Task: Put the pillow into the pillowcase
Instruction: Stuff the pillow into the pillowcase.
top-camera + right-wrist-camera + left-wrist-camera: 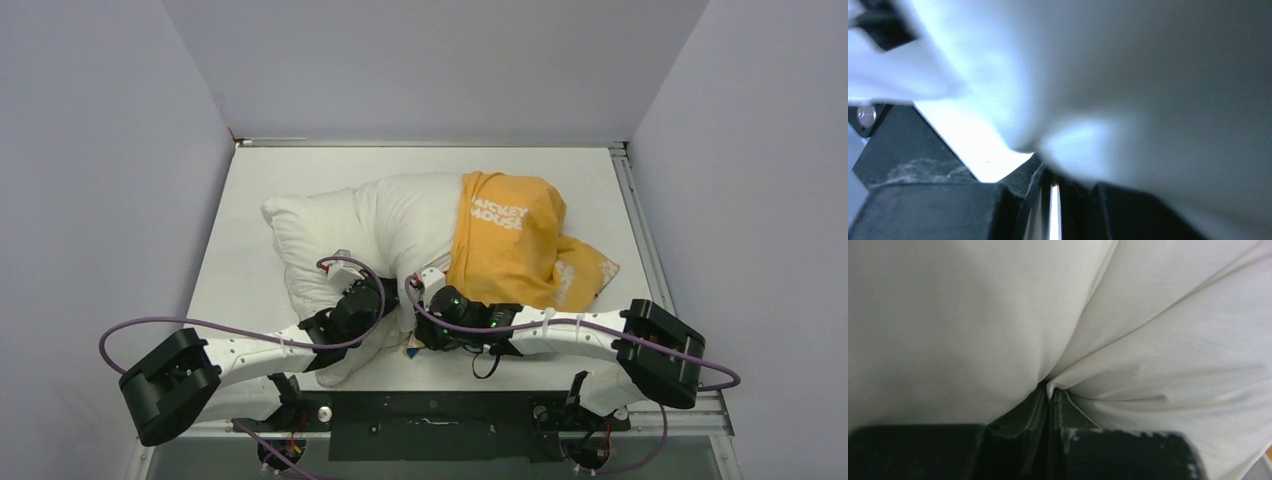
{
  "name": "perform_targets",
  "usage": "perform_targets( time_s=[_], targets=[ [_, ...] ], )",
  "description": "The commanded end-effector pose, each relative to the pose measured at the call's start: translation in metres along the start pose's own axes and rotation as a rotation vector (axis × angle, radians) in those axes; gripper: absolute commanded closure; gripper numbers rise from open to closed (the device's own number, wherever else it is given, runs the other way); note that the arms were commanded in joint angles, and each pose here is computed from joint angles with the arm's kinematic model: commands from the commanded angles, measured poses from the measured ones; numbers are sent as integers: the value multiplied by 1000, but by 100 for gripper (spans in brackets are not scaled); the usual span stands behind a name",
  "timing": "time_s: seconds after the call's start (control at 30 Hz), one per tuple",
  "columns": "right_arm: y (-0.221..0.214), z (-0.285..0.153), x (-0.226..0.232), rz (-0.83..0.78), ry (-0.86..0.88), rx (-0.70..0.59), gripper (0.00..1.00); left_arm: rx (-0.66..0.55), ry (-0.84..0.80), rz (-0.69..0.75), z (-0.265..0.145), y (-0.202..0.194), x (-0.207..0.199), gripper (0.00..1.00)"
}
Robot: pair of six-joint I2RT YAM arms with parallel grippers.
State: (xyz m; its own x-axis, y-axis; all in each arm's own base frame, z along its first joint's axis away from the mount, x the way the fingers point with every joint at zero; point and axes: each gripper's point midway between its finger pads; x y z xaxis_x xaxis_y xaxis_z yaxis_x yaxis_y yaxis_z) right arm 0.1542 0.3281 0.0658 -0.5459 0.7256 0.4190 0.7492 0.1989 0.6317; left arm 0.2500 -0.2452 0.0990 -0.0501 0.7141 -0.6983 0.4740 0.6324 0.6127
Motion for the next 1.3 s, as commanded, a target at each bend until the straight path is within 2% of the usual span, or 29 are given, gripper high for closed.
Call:
perform_targets(
  time_s=[0.0,0.07,0.2,0.3,0.43,0.57,0.67,0.9,0.97,1.0,1.07,1.13,1.27],
  targets=[
    [27,-20,111,-66,330,-44,87,235,117,45,-13,-63,49,100],
    [40,-30,95,-48,222,-101,68,231,115,47,-15,-61,49,100],
    [67,-74,49,-17,-32,-248,39,213,104,53,-19,-53,45,100],
    [87,-114,18,12,-202,-351,26,196,96,59,-22,-45,42,100],
    [98,-153,-18,28,-398,-412,25,173,95,66,-25,-37,42,100],
    [95,-168,-51,33,-585,-424,29,162,95,65,-27,-34,42,100],
    [92,-171,-70,48,-695,-421,40,167,97,66,-28,-34,43,100],
    [90,-169,-107,66,-803,-373,41,179,86,70,-29,-36,41,100],
    [93,-164,-106,68,-763,-364,45,179,85,73,-29,-36,41,100],
    [94,-159,-103,65,-731,-359,52,178,84,72,-29,-35,40,100],
    [97,-146,-90,46,-628,-328,76,177,84,70,-29,-35,40,100],
    [101,-131,-66,15,-497,-300,92,177,82,70,-28,-35,39,100],
    [117,-114,-22,-59,-276,-272,95,183,82,72,-27,-37,38,100]
  ],
)
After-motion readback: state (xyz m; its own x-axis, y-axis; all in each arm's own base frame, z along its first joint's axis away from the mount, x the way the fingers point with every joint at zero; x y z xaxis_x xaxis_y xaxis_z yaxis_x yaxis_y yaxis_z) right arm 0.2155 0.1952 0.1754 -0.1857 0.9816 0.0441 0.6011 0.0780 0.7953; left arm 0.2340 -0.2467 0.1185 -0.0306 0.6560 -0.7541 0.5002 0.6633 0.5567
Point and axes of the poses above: each gripper's point midway between its finger pads, its own z axis out along the fingers, its own x axis along the line the jaws close on, y = z × x, and after that the axes turned 8 degrees about z, right-handed
